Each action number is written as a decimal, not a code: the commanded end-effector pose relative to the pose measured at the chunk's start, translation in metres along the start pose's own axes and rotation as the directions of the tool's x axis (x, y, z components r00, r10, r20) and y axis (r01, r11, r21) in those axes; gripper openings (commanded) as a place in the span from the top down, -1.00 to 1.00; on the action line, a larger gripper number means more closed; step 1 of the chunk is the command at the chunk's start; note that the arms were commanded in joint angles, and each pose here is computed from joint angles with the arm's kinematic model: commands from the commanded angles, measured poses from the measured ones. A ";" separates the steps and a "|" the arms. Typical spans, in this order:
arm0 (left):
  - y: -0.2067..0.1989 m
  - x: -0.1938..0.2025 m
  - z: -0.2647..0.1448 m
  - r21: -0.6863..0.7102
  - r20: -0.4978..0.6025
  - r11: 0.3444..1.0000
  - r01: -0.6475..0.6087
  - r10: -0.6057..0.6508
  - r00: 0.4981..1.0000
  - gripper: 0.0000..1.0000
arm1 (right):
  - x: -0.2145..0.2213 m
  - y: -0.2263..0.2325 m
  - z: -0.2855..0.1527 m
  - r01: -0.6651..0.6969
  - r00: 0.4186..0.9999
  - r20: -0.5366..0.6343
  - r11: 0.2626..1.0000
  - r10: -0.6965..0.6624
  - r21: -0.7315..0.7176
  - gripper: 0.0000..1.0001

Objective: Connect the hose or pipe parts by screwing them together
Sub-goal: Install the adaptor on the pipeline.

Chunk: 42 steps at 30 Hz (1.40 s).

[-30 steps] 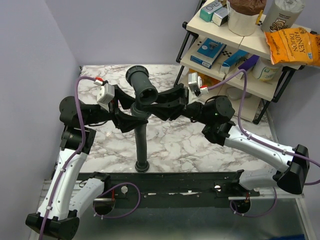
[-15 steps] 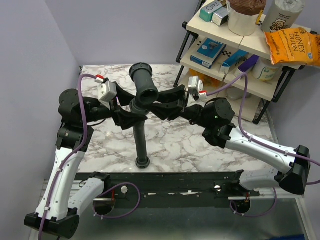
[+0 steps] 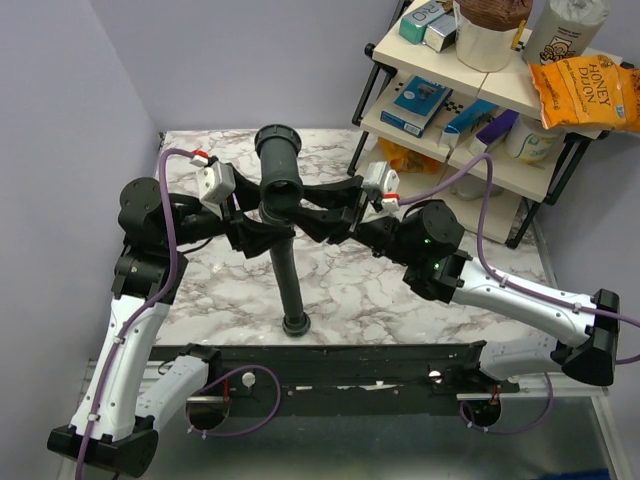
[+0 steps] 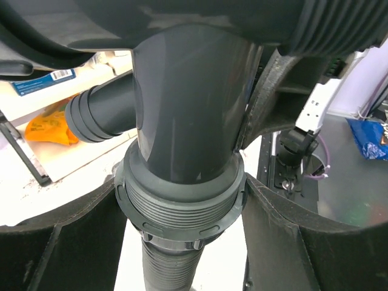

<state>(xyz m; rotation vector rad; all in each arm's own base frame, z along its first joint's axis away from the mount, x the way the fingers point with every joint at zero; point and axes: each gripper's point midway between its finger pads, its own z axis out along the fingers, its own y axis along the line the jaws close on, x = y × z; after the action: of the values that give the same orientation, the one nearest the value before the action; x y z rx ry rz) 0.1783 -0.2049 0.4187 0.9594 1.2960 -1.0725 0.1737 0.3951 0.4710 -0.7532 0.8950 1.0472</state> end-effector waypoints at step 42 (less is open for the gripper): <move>0.003 -0.039 -0.007 -0.131 0.130 0.984 -0.119 0.136 0.982 1.00 | 0.067 0.018 0.010 0.173 0.929 -0.360 0.958 -0.082 0.229 -0.03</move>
<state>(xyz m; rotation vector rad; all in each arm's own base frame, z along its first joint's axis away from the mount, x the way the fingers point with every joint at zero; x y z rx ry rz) 0.1977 -0.1951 0.4133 0.8037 1.3604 -0.9939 0.1870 0.4160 0.4670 -0.6122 1.1182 0.6801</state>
